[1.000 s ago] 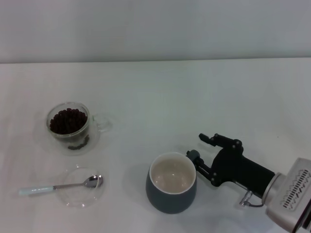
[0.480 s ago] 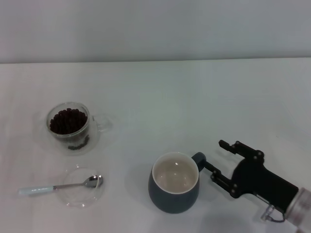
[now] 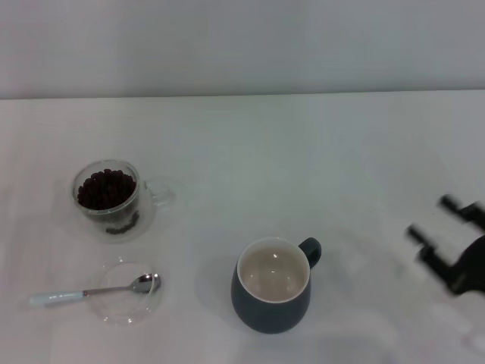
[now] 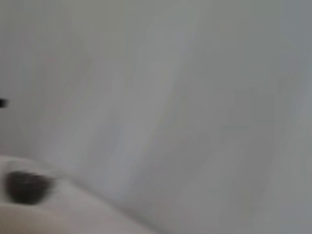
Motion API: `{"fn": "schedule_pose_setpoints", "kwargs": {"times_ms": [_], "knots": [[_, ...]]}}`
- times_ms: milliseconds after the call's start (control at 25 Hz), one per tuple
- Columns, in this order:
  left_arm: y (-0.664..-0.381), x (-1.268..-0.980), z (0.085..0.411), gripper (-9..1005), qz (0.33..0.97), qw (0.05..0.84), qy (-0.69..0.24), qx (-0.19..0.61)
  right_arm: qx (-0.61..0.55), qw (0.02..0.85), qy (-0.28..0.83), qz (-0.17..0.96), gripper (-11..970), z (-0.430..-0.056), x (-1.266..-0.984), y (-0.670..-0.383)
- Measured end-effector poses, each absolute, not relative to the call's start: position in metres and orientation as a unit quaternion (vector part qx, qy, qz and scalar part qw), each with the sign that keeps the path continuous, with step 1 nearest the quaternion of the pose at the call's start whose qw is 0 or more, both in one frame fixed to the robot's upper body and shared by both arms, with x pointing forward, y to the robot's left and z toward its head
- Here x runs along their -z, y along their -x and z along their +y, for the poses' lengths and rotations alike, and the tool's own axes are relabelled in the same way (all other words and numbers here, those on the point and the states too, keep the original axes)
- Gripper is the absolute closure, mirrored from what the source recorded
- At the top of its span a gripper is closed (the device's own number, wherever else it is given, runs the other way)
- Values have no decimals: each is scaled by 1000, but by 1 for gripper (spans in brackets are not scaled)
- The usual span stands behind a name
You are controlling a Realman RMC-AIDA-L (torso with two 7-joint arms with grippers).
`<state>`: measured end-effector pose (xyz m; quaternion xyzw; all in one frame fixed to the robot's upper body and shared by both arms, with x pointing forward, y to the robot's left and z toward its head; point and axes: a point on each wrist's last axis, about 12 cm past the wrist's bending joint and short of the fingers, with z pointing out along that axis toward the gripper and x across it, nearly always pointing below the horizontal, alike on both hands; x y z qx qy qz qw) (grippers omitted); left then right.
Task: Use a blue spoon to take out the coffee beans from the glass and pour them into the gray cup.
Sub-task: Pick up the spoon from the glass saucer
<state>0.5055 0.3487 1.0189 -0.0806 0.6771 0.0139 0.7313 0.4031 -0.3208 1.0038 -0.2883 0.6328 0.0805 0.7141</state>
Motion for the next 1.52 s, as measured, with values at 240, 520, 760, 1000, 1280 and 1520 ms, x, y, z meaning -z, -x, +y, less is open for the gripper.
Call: {"fn": "schedule_pose_setpoints", "kwargs": {"times_ms": [240,520,760,1000,1280,1520], "knots": [[-481,-1013,340,120,657,731,147,107,20,765,189,615,344,-354,-1022,-418],[-444,-1005,335,121,623,705,233,248,119,800,94,581,344,-385,-1050,-465],[-419,-995,326,121,601,638,320,360,142,789,104,588,345,-398,-1069,-511],[-418,-990,311,121,593,562,364,447,170,791,127,574,345,-396,-1082,-534],[-406,-982,285,122,598,513,384,482,199,791,110,567,346,-401,-1090,-542],[-379,-980,282,122,600,514,383,479,231,788,92,562,347,-414,-1096,-543]]}}
